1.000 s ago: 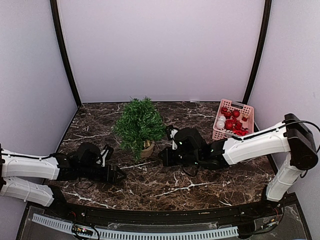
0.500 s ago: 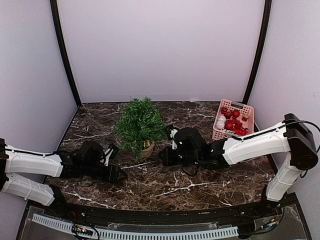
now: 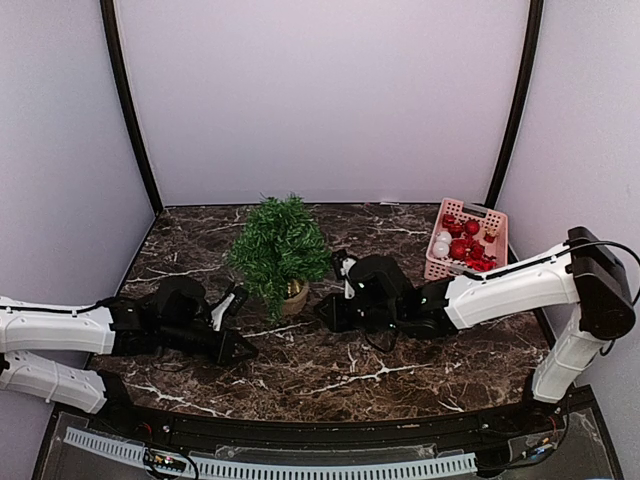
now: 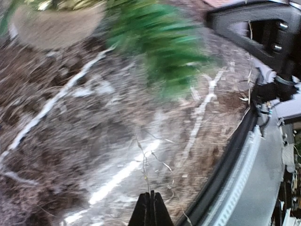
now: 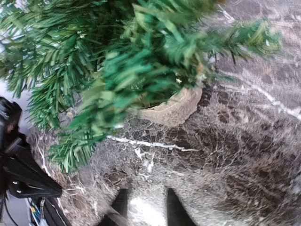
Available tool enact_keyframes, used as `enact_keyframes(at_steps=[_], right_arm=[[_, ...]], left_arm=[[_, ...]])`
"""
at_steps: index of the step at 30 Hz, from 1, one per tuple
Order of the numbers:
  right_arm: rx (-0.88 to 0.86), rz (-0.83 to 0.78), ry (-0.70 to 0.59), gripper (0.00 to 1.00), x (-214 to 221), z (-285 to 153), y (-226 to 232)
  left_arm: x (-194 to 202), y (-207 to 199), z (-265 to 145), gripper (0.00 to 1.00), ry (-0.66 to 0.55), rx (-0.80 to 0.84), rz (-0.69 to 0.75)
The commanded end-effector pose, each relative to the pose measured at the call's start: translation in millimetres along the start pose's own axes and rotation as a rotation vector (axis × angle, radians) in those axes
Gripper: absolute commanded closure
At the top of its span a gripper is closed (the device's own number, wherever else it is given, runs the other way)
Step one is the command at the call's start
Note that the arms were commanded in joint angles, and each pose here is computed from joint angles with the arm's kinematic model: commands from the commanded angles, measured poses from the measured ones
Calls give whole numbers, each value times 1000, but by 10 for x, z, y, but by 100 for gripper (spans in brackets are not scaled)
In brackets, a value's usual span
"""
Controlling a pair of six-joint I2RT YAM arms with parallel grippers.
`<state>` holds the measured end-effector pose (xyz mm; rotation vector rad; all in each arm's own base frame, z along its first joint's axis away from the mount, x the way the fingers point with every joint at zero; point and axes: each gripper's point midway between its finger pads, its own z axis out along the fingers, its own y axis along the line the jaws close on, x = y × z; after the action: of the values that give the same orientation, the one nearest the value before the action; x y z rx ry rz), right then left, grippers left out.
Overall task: Decorate the small christmas tree
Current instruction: Wrap the light string in the gap of the branches.
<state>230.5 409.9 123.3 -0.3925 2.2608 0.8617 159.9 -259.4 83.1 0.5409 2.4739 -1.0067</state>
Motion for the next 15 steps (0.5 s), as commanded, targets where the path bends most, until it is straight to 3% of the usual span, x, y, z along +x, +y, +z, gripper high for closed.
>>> enact_keyframes(at_steps=[1,3,6,10,15], right_arm=[[-21,9,-80,55,-284,-238,30],[-13,11,-88,39,-293,-354,-18],[-4,22,-105,27,-298,-563,-97],[-17,53,-148,18,-318,-880,-180],[-139,116,-233,14,-383,-1280,-110]], left_arm=[[-150,-490,-137,100,-6,121,78],[-219,-682,-174,100,-15,162,97],[-368,-994,-223,100,-49,233,124],[-528,-1315,-189,100,-77,289,165],[-754,-1557,-14,100,-133,299,162]])
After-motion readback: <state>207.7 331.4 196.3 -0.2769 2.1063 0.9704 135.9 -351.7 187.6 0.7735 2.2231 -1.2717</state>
